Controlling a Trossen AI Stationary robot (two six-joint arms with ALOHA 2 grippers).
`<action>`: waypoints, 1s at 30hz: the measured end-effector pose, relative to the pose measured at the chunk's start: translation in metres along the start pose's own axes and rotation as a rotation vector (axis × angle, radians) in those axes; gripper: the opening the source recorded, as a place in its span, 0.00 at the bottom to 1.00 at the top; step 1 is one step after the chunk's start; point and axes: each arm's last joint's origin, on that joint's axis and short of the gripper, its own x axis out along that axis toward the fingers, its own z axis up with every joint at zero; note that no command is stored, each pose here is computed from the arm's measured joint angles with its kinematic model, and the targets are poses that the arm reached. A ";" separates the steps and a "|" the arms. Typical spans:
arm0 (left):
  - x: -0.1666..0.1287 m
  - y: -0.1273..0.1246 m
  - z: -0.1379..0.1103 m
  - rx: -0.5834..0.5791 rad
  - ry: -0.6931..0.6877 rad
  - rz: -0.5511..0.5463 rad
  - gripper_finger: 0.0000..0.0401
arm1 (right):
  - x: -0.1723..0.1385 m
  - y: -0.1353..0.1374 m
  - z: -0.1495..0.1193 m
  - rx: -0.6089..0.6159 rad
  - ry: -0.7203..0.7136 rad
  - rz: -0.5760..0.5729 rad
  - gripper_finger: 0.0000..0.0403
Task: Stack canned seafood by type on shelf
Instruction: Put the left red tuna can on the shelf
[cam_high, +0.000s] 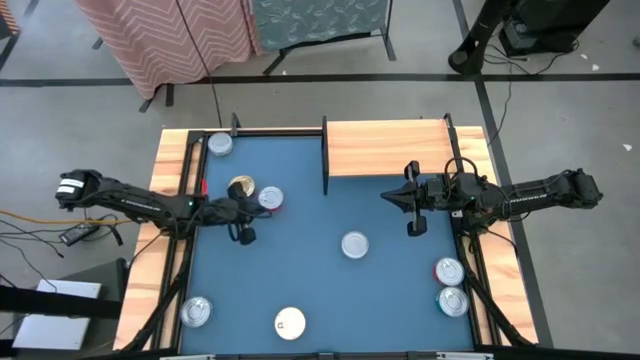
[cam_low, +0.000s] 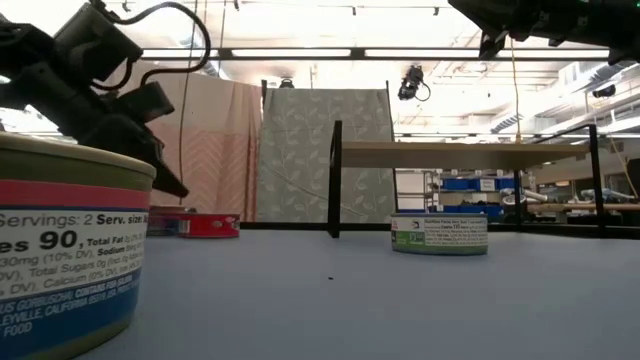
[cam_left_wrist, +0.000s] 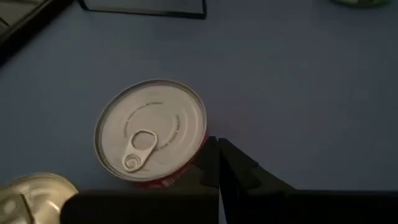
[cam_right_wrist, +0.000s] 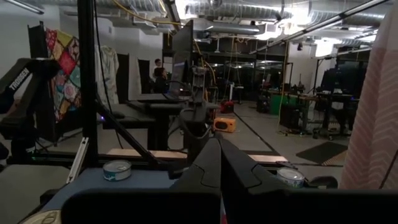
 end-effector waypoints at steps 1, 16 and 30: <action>0.002 -0.001 0.000 0.020 0.002 0.000 0.00 | 0.000 0.000 0.000 0.000 0.000 0.000 0.01; 0.029 0.008 -0.001 0.078 0.024 0.024 0.00 | 0.000 0.000 0.000 0.007 -0.001 0.008 0.01; 0.038 0.002 0.000 -0.014 0.001 -0.134 0.00 | 0.000 0.000 0.000 -0.003 -0.004 0.008 0.01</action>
